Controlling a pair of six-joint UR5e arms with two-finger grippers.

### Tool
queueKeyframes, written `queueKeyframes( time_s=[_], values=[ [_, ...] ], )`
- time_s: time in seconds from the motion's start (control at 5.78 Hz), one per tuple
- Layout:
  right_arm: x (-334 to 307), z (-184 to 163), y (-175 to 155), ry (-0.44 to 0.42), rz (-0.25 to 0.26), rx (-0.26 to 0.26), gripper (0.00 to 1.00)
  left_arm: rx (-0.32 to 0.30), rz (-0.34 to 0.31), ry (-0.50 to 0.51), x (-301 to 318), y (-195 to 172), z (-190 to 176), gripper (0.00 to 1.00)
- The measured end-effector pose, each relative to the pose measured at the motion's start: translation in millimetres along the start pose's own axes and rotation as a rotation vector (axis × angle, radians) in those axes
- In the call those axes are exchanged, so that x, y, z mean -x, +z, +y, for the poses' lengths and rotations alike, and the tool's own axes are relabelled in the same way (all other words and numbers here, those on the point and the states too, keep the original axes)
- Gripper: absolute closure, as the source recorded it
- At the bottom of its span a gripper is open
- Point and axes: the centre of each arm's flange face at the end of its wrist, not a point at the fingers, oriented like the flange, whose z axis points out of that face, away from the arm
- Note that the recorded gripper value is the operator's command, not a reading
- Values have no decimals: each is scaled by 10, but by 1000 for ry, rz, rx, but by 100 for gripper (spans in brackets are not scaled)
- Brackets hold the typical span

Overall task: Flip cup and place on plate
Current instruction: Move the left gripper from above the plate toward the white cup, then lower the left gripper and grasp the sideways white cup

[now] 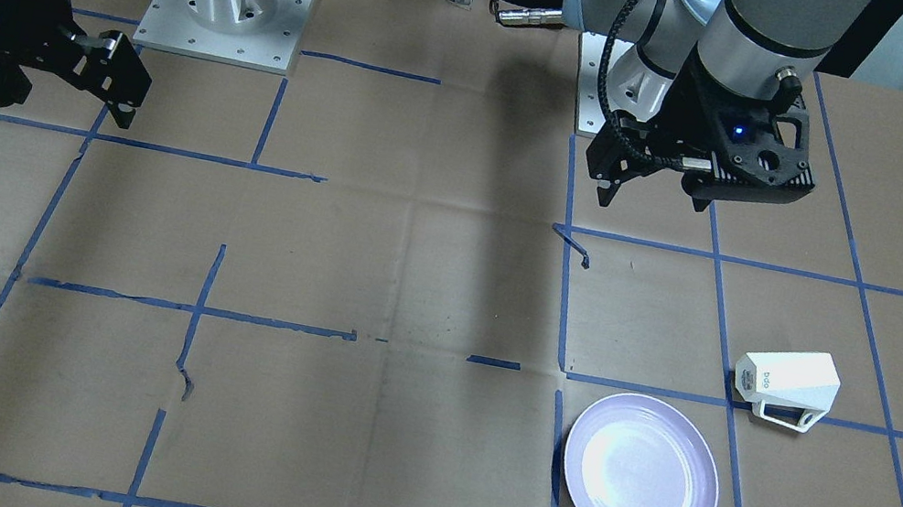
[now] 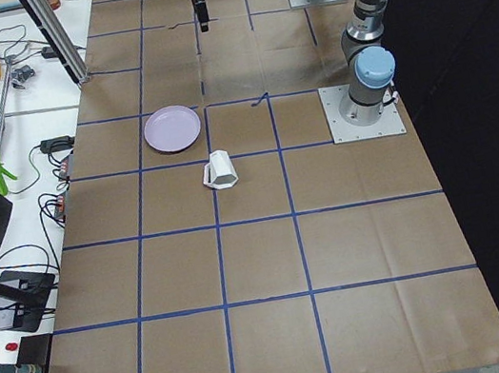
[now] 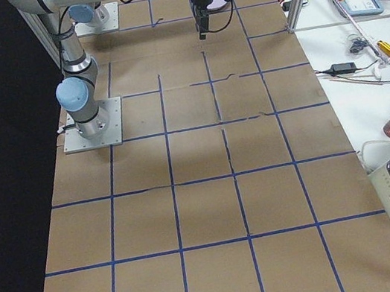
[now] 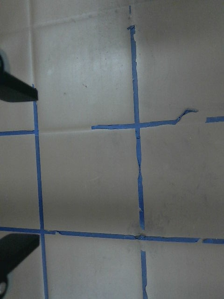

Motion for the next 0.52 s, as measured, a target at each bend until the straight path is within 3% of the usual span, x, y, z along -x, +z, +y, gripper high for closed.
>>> queueKeyframes(
  time_s=[0.17, 0.52],
  values=[
    [0, 0, 0, 0, 0, 0, 0, 5, 2, -13, 308, 9, -142, 1],
    [0, 0, 0, 0, 0, 0, 0, 18, 14, 29, 1693, 83, -559, 1]
  ],
)
